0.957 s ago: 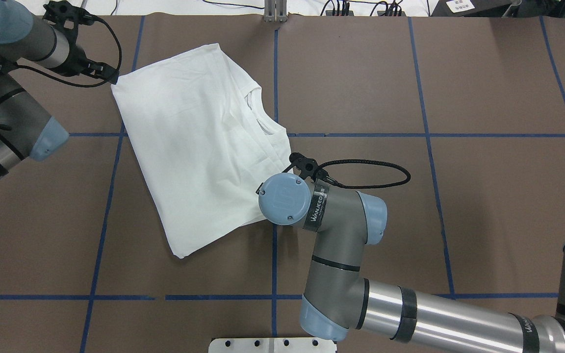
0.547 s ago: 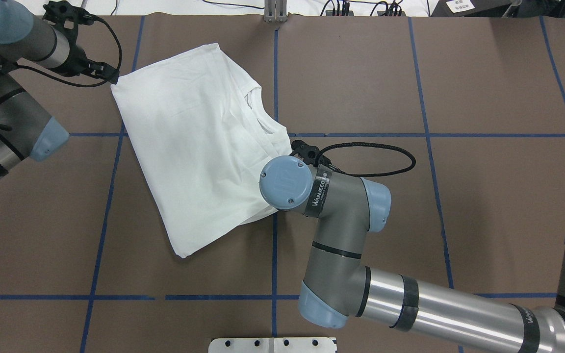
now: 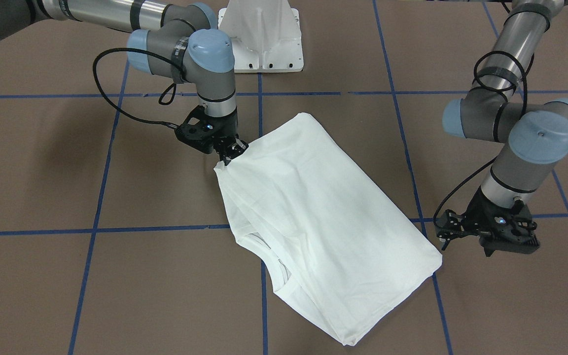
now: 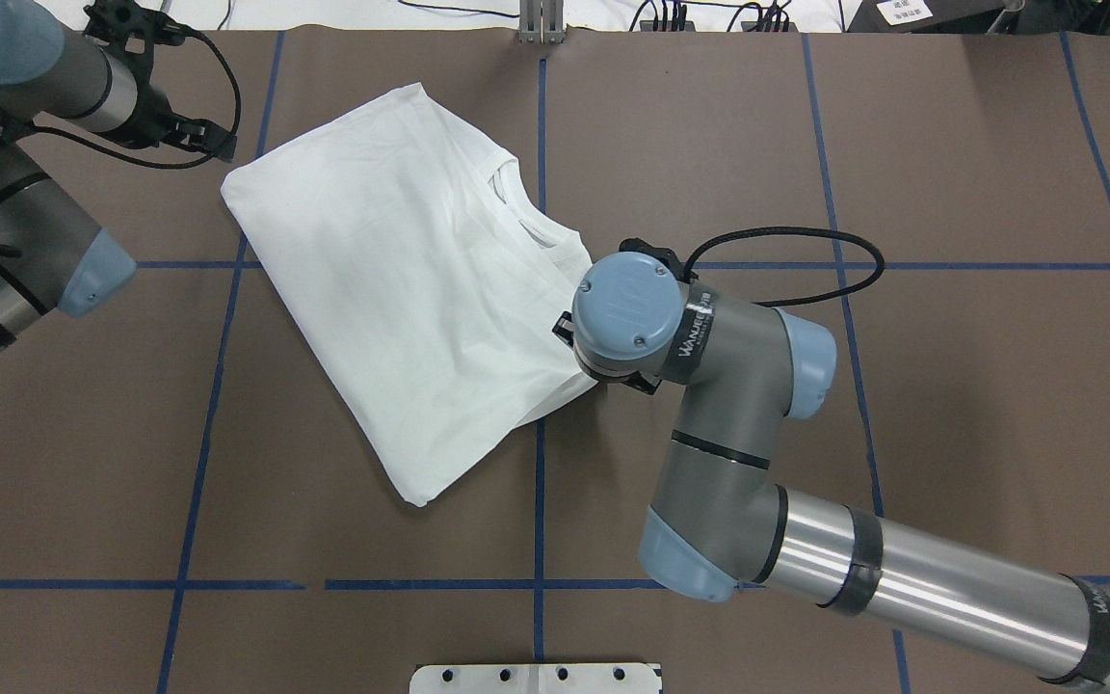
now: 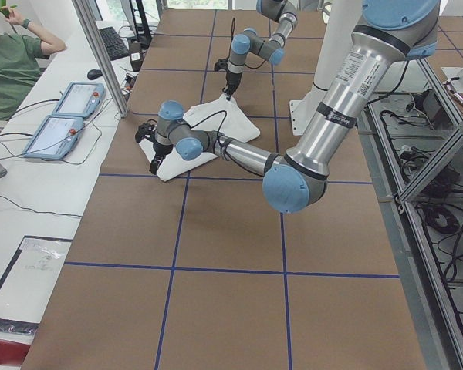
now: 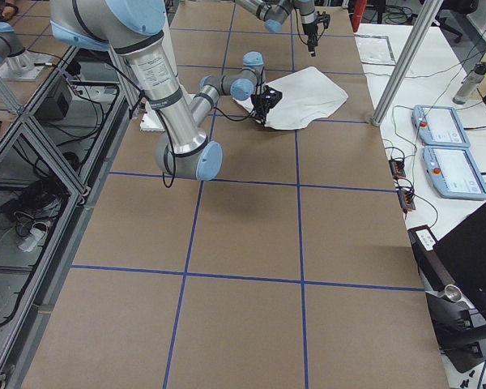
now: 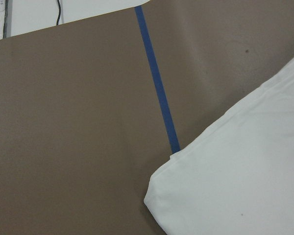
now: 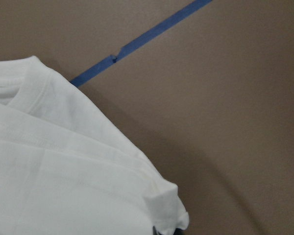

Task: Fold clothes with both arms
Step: 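Move both grippers to the shirt edge nearest the robot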

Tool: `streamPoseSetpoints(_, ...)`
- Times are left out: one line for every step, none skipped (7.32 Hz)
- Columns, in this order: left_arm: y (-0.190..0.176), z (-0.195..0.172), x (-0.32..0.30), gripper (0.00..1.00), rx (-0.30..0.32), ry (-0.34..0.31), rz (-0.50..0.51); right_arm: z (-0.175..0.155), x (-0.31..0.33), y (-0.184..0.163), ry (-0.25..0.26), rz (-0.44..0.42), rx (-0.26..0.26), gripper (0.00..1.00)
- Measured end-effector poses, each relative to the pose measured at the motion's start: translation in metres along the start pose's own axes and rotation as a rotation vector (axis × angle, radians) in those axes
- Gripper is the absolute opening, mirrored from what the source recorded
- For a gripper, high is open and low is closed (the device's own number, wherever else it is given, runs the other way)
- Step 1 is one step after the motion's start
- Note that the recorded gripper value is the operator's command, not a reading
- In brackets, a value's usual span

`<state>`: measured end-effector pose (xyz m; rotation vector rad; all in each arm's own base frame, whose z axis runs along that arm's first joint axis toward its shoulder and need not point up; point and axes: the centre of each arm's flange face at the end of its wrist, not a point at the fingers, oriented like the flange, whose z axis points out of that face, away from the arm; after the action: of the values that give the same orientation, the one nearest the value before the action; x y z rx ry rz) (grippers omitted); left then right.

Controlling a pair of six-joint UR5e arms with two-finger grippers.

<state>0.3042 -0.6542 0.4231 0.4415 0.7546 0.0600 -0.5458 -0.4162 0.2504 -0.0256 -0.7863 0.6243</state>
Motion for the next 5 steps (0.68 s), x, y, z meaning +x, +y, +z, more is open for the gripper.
streamPoseSetpoints(0.003, -0.003, 0.002, 1.0, -0.008, 0.017, 0.003, -0.012, 0.032, -0.002, -0.009, -0.018, -0.005, 0.0)
streamPoseSetpoints(0.007, -0.006, 0.004, 1.0, -0.018, 0.039, 0.005, -0.025, 0.058, 0.018, -0.013, -0.044, -0.005, 0.0)
streamPoseSetpoints(0.009, -0.01, 0.005, 1.0, -0.02, 0.052, 0.003, -0.032, 0.071, 0.053, -0.005, -0.062, 0.005, 0.0)
streamPoseSetpoints(0.011, -0.013, 0.008, 1.0, -0.021, 0.061, -0.005, -0.035, 0.076, 0.089, -0.001, -0.059, 0.013, 0.0)
streamPoseSetpoints(0.012, -0.016, 0.012, 1.0, -0.023, 0.072, -0.014, -0.039, 0.077, 0.125, -0.005, -0.054, 0.014, 0.0)
